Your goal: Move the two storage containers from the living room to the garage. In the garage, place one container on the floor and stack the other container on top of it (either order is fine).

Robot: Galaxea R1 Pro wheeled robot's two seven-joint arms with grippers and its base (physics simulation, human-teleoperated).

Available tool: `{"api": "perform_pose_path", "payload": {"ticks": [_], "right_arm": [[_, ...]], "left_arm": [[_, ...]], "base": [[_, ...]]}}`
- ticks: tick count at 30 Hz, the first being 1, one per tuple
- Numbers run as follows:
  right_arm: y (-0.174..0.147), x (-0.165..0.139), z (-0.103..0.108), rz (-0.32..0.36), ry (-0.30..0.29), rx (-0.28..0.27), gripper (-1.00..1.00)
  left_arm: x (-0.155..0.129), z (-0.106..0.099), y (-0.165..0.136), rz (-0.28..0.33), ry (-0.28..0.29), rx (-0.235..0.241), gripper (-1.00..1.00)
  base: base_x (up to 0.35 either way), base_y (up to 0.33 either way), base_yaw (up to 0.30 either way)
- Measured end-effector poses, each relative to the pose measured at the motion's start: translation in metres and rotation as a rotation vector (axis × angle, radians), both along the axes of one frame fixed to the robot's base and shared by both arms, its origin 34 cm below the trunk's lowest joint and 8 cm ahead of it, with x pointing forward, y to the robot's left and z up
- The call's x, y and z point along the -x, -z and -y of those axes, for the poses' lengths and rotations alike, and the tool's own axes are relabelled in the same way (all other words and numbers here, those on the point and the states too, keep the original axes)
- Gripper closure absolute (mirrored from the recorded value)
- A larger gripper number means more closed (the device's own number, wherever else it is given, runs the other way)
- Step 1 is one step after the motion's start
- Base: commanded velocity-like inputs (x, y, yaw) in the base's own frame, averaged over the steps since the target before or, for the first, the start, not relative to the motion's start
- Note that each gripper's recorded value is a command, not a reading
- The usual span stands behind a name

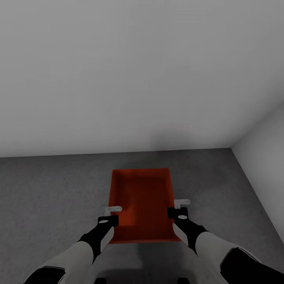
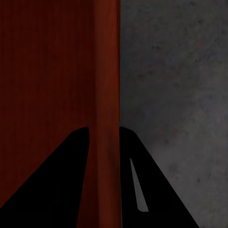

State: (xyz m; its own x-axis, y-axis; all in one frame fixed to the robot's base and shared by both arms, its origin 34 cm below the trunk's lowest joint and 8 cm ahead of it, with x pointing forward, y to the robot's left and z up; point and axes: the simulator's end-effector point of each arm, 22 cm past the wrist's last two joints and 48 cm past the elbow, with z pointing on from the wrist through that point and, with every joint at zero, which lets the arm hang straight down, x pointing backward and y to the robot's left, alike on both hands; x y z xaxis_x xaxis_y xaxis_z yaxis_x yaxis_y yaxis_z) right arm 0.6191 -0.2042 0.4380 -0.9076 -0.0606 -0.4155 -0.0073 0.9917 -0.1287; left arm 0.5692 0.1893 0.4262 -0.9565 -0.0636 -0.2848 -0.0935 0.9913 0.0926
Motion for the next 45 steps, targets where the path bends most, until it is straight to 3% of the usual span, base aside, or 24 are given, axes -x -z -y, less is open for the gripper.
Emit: {"api": "perform_pose_path", "payload": {"ticks": [23, 45], "right_arm": [[0.0, -0.001, 0.0, 0.002, 0.0, 0.0, 1.0], [0.023, 0.0, 0.0, 0.002, 0.0, 0.0, 1.0]], "left_arm": [[-0.001, 0.0, 0.0, 0.002, 0.0, 0.0, 1.0], [0.0, 0.0, 0.023, 0.002, -0.001, 0.0, 1.0]], "base": [[0.0, 0.0, 0.0], [0.0, 0.0, 0.0]]}}
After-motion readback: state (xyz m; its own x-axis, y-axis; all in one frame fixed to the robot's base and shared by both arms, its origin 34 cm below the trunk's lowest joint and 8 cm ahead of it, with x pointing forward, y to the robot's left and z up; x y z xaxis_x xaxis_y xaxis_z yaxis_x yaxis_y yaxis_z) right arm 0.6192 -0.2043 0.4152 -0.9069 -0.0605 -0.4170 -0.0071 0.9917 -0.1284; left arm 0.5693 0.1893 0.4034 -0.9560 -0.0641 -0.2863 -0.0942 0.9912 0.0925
